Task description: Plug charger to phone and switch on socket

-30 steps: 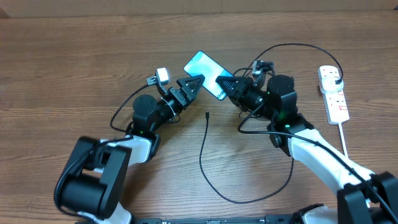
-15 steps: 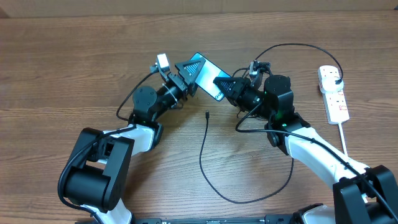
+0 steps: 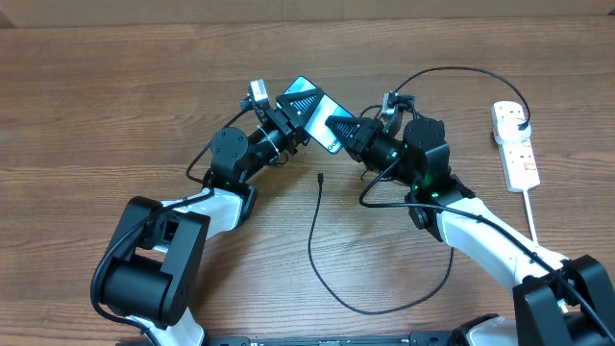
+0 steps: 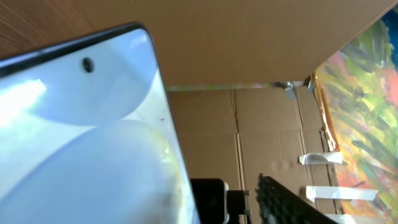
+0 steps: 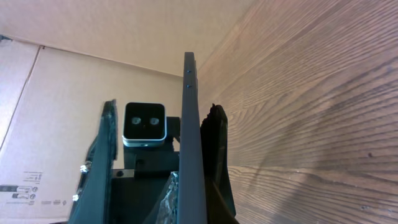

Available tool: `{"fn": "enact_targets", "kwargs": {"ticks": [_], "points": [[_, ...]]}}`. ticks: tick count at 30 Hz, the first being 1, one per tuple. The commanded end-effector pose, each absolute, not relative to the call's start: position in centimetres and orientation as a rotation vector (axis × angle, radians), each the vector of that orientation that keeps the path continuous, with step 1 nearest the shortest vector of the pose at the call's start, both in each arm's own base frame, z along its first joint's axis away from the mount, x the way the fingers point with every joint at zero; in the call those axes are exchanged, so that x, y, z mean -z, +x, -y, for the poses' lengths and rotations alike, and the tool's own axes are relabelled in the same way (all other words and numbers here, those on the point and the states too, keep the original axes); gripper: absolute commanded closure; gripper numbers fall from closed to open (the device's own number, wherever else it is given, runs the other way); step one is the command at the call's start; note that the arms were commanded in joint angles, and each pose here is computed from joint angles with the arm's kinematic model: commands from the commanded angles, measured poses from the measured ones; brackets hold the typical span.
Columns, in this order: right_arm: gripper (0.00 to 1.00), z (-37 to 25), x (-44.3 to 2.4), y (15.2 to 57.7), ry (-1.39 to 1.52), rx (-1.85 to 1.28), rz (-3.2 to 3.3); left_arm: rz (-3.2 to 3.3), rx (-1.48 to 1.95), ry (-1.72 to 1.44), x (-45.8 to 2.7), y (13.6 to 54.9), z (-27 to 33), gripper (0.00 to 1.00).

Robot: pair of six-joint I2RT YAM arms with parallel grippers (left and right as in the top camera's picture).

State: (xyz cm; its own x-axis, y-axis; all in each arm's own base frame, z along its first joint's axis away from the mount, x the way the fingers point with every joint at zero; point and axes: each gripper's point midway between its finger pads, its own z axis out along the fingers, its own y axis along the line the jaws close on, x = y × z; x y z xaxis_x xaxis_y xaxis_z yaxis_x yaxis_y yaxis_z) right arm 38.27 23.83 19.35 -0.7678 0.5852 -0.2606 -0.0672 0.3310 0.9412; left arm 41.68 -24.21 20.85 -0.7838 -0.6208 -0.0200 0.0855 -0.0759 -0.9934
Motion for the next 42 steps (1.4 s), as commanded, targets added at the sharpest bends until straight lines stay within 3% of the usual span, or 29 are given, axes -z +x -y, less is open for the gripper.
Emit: {"fn": "enact_targets", "kwargs": {"ticks": [1, 6, 20, 23, 24, 25, 29, 35, 42], "points": [[0.96, -23.5, -20.8, 39.4, 0.462, -1.441, -1.962, -1.719, 1.959, -0.564, -21.5, 41.6, 24.9, 0.44], [0.96, -23.1, -20.7, 39.7, 0.531, -1.443, -1.950, -1.701, 1.973, -0.576, -21.8, 41.6, 24.8, 0.70], [0.96, -23.4, -20.8, 39.8, 0.626, -1.462, -1.931, -1.664, 1.994, -0.652, -22.1, 42.1, 24.3, 0.85], [0.95, -23.6, -20.7, 39.6, 0.655, -1.482, -1.936, -1.657, 1.991, -0.666, -22.1, 42.3, 24.2, 0.94], [0.56, -23.8, -20.7, 39.5, 0.648, -1.491, -1.941, -1.655, 1.989, -0.668, -22.1, 42.3, 24.2, 0.95], [0.02, -24.0, -20.8, 39.4, 0.633, -1.503, -1.944, -1.653, 1.988, -0.671, -22.1, 42.3, 24.1, 0.95], [0.00, -23.7, -23.2, 38.1, 0.292, -1.532, -1.932, -1.660, 1.970, -0.702, -21.7, 43.1, 22.4, 0.95], [0.00, -18.6, -25.4, 37.8, 0.201, -1.392, -1.906, -1.820, 1.950, -0.781, -18.7, 43.9, 17.3, 0.96], [0.00, -18.5, -20.2, 35.7, 0.152, -1.022, -2.122, -1.996, 1.986, -0.777, -17.4, 43.5, 14.9, 0.96]]}}
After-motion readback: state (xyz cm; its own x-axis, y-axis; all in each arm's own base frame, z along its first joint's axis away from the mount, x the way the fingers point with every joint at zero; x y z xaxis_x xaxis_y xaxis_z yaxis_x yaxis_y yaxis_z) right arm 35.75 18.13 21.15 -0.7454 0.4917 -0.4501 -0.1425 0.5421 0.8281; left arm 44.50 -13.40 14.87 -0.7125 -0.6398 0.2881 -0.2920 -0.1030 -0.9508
